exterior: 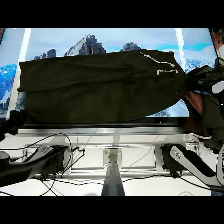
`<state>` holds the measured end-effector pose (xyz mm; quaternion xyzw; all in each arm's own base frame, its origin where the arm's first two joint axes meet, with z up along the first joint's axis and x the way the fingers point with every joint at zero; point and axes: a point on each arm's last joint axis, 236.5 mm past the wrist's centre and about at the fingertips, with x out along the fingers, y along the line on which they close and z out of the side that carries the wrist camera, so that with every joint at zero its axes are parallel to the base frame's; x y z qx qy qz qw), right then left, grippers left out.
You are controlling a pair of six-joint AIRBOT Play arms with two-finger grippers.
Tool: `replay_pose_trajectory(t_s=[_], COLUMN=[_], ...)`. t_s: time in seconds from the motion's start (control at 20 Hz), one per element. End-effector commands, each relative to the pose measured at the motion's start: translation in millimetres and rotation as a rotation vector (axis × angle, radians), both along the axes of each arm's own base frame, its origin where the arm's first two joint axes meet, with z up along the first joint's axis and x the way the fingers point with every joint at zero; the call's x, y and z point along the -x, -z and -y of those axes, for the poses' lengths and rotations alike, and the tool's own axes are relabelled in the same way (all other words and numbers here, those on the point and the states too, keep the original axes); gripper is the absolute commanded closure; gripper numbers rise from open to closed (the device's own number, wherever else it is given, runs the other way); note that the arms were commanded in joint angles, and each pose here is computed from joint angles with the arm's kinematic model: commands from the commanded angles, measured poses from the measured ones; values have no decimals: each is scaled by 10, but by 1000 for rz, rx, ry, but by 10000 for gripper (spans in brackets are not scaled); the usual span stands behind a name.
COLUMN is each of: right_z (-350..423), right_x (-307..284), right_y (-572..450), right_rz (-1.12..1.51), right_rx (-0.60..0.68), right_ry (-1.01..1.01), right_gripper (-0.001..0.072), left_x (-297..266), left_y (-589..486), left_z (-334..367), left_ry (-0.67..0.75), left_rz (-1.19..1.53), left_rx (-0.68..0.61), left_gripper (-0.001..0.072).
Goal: Fold the clothes and pants, and hang the long-sleeved shirts on hangers.
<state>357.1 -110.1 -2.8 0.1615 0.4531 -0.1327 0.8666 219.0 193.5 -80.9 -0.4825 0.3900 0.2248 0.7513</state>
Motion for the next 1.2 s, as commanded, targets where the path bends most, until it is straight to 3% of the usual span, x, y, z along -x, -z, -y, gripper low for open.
replay_pose_trajectory(t_s=[0.0,0.35,0.65,0.9,1.15], right_z=[-34,-331,-513,-404,-218], right_x=[173,980,1546,1292,656], right_y=[-290,-518,-679,-867,-752], right_rz=[-7,-152,-118,29,123], right_rx=[37,17,29,30,-7], right_ry=[-29,-79,-38,53,99], right_gripper=[676,676,676,677,677], left_x=[-344,-213,-254,-804,-1719], left_y=[-540,-988,-1011,-1234,-1320], left_z=[-186,-626,-751,-871,-826], left_ry=[18,112,90,89,194], left_rz=[159,71,66,98,79], left_rx=[-25,-244,-301,-373,-385], left_gripper=[688,689,691,693,693])
